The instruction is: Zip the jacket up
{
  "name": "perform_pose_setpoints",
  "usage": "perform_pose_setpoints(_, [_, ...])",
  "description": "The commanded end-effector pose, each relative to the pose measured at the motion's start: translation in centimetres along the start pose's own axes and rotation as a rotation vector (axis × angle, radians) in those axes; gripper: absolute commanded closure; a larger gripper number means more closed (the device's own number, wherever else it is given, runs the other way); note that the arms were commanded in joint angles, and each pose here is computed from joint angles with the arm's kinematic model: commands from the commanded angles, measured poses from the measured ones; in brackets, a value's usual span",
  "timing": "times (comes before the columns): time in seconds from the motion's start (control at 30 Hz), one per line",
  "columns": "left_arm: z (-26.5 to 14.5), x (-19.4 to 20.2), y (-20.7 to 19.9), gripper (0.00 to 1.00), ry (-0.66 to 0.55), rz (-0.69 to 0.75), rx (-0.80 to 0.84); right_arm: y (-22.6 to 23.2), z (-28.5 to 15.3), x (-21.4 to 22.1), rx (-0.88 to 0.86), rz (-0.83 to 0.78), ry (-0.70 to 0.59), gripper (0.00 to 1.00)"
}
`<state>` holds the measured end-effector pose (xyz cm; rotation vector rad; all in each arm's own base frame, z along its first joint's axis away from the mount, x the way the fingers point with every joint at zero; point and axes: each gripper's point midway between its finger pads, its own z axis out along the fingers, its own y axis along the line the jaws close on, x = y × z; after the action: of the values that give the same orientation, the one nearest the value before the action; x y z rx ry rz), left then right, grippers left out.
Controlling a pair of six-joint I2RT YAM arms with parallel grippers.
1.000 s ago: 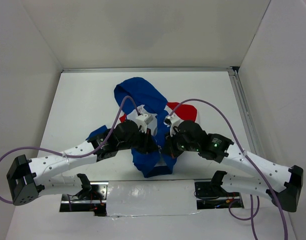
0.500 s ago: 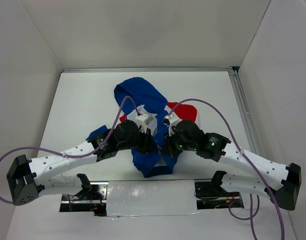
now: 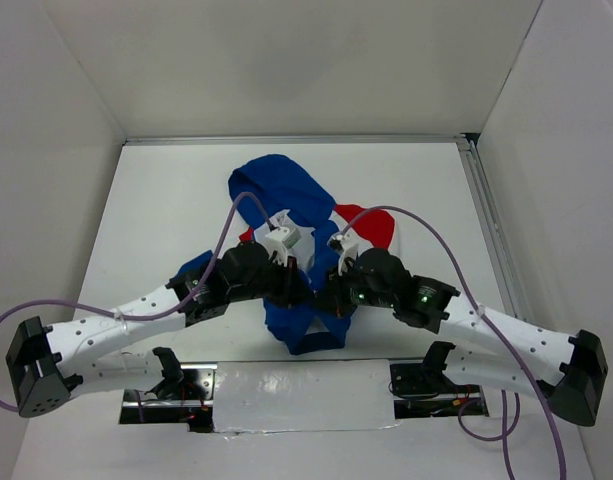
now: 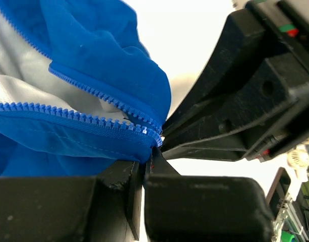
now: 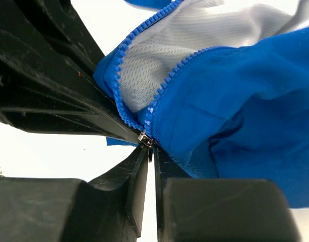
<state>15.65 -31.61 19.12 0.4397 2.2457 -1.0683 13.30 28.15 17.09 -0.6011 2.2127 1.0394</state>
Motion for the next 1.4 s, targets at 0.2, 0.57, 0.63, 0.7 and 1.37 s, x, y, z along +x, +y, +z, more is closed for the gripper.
perform_pose_setpoints(0.2, [-3.2,-4.0,-6.7,1.0,-0.123,0.061,0.264,3.3,-2.0,-5.7,-0.166,0.016,-0.284,0.78])
perform_pose_setpoints(0.57, [-3.9,-4.6,-7.8,1.0,-0.136,0.078,0.301,4.2,-4.0,-6.6,-0.207,-0.005,-0.359,0.7])
perform_pose_setpoints(0.63, [-3.9,-4.7,-7.6,1.0,-0.138,0.077,0.289,4.1,-4.2,-6.4,-0.2,0.007,-0.352,0.71])
perform_pose_setpoints(0.7, [-3.8,-4.7,-7.4,1.0,-0.141,0.074,0.284,4.2,-4.4,-6.3,-0.211,-0.001,-0.352,0.71])
perform_pose_setpoints(1.37, [-3.7,-4.6,-5.9,1.0,-0.152,0.07,0.208,3.8,-5.4,-6.2,-0.15,0.037,-0.31,0.86])
